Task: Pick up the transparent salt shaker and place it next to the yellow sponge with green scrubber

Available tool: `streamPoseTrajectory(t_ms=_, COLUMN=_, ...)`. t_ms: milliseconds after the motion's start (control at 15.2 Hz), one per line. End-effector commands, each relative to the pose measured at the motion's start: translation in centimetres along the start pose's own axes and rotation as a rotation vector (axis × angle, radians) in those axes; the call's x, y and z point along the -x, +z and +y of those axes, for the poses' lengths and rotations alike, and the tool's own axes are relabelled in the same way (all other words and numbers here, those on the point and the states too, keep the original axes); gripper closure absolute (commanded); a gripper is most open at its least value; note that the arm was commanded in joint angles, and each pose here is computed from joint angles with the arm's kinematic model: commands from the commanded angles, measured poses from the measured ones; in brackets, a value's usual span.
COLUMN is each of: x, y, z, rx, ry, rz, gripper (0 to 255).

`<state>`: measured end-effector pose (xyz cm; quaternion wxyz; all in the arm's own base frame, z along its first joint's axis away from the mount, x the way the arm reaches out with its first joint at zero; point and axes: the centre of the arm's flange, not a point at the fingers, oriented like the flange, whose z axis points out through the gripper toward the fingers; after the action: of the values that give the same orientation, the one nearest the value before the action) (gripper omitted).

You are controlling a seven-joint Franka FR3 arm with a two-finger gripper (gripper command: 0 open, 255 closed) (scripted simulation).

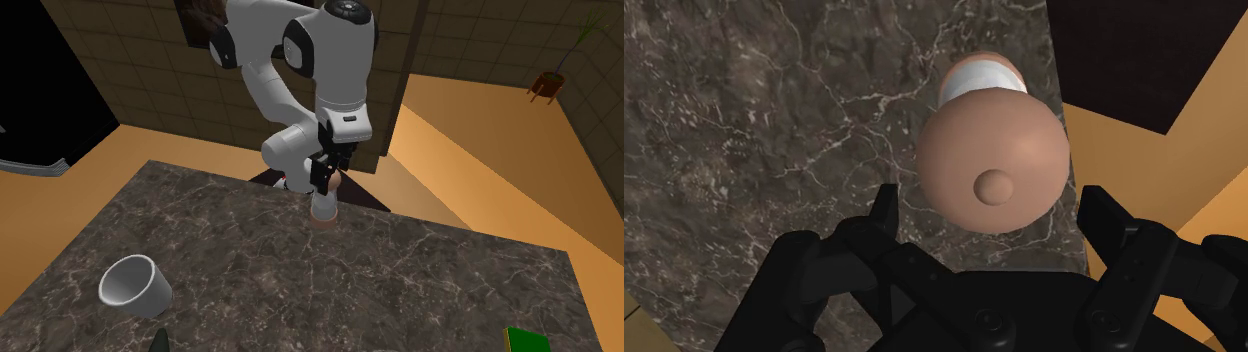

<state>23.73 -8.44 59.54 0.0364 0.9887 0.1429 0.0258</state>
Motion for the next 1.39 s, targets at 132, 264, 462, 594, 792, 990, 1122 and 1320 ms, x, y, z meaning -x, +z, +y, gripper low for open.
streamPoseTrajectory(t_ms=132, x=0.0, y=0.1, z=0.0, rx=0.0, ry=0.0, rz=0.0, gripper=0)
streamPoseTrajectory(t_ms=264, x=0.0, y=0.1, z=0.0, rx=0.0, ry=0.0, rz=0.0, gripper=255)
streamPoseTrajectory(t_ms=462, x=0.0, y=0.1, z=0.0, rx=0.0, ry=0.0, rz=0.0, gripper=255)
streamPoseTrajectory(t_ms=594, x=0.0, y=0.1, z=0.0, rx=0.0, ry=0.0, rz=0.0, gripper=255)
streamPoseTrajectory(t_ms=792, x=0.0, y=0.1, z=0.0, rx=0.0, ry=0.0, rz=0.0, gripper=255)
streamPoseTrajectory(t_ms=990, x=0.0, y=-1.0, z=0.1, rx=0.0, ry=0.0, rz=0.0, gripper=255)
streamPoseTrajectory(t_ms=1122, x=-0.1, y=-2.0, z=0.2, rx=0.0, ry=0.0, rz=0.0, gripper=255)
streamPoseTrajectory(t_ms=1320, x=-0.1, y=-3.6, z=0.3, rx=0.0, ry=0.0, rz=0.0, gripper=255)
